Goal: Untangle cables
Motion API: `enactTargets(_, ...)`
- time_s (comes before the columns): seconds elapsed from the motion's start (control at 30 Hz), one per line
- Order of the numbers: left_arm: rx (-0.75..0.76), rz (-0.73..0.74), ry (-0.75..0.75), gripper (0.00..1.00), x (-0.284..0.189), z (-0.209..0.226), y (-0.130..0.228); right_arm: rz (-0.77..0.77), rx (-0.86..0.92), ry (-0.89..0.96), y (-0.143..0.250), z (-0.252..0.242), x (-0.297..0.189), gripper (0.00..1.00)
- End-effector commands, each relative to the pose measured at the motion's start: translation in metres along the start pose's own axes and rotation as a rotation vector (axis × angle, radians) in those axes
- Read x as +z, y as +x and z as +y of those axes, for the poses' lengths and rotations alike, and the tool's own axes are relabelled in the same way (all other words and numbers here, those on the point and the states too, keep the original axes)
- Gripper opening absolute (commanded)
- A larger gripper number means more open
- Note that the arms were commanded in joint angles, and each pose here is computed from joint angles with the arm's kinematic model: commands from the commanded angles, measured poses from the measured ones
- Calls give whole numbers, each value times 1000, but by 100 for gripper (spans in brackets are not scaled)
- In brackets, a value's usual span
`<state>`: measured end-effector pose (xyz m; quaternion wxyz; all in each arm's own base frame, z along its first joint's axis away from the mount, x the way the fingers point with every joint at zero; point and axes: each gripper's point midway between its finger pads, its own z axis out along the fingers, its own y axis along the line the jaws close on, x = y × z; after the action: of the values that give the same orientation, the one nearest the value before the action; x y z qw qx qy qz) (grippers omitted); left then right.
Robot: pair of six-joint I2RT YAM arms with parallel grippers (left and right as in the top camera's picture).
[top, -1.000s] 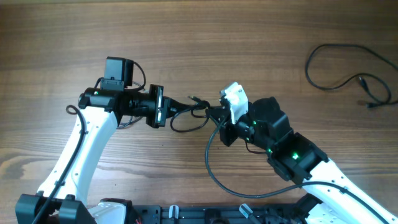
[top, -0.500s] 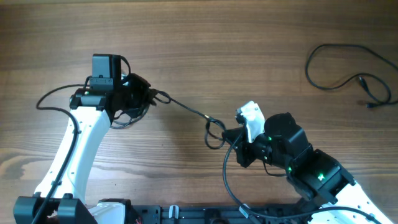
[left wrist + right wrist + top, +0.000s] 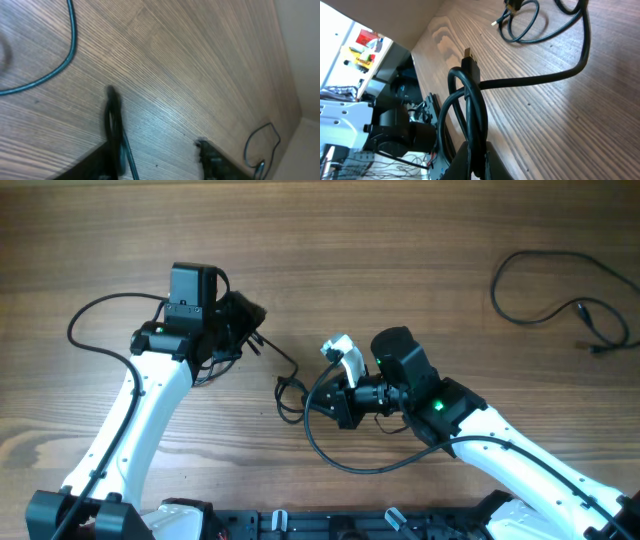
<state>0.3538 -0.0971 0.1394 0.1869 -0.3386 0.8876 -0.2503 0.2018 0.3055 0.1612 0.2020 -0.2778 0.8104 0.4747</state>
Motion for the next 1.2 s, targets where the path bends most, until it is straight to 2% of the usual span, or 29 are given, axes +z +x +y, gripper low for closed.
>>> enactTargets(0.0, 94, 35, 59, 67, 1, -12, 5, -32, 42, 8, -14, -3, -5, 5)
enactTargets(0.03, 129, 51, 89, 72, 0, -18, 8, -34, 85, -22, -16, -1, -9, 4)
enactTargets(0.1, 143, 61, 102, 74, 0, -20, 9, -19, 163, -82, -17, 0, -19, 4)
enactTargets(0.17, 147, 61, 102, 67, 0, -20, 10, 15, 183, -220, -16, 14, -32, 4)
enactTargets(0.2, 147, 64, 105, 67, 0, -21, 10, 5, 229, -233, -20, 9, -40, 4)
enactTargets(0.27, 148, 65, 109, 83, 0, -22, 10, -47, 289, -144, -28, -15, -45, 4)
enactTargets(0.3, 148, 65, 109, 75, 0, -21, 10, -67, 326, -98, -30, -26, -46, 4)
enactTargets(0.37, 147, 65, 109, 29, 0, -21, 10, -60, 367, -85, -28, -32, -43, 4)
enactTargets(0.4, 147, 62, 106, 18, 0, -21, 10, -41, 370, -112, -25, -29, -42, 4)
enactTargets(0.43, 147, 51, 97, 15, 0, -20, 8, -15, 335, -178, -23, -19, -42, 4)
enactTargets(0.47, 146, 41, 84, 29, 0, -17, 6, 12, 239, -286, -20, -1, -46, 4)
enactTargets(0.5, 146, 42, 84, 50, 0, -17, 6, 25, 197, -342, -18, 9, -49, 4)
enactTargets(0.53, 145, 43, 84, 60, 1, -17, 6, 19, 182, -333, -19, 7, -48, 4)
enactTargets(0.63, 149, 123, 155, 63, -2, -29, 21, -34, 171, -226, -27, -10, -43, 4)
enactTargets(0.7, 153, 184, 212, 64, -6, -38, 31, -60, 198, -243, -38, -7, -45, 4)
enactTargets(0.77, 164, 302, 334, 64, -16, -57, 51, -67, 173, -326, -46, 10, -50, 4)
enactTargets(0.9, 177, 515, 519, 67, -43, -81, 83, -52, 105, -374, -42, 17, -52, 4)
enactTargets(1.07, 150, 555, 501, 67, -45, -75, 90, -166, 32, -135, -56, -23, -43, 4)
enactTargets(1.17, 132, 569, 473, 66, -44, -70, 93, -170, -17, -70, -54, -36, -41, 4)
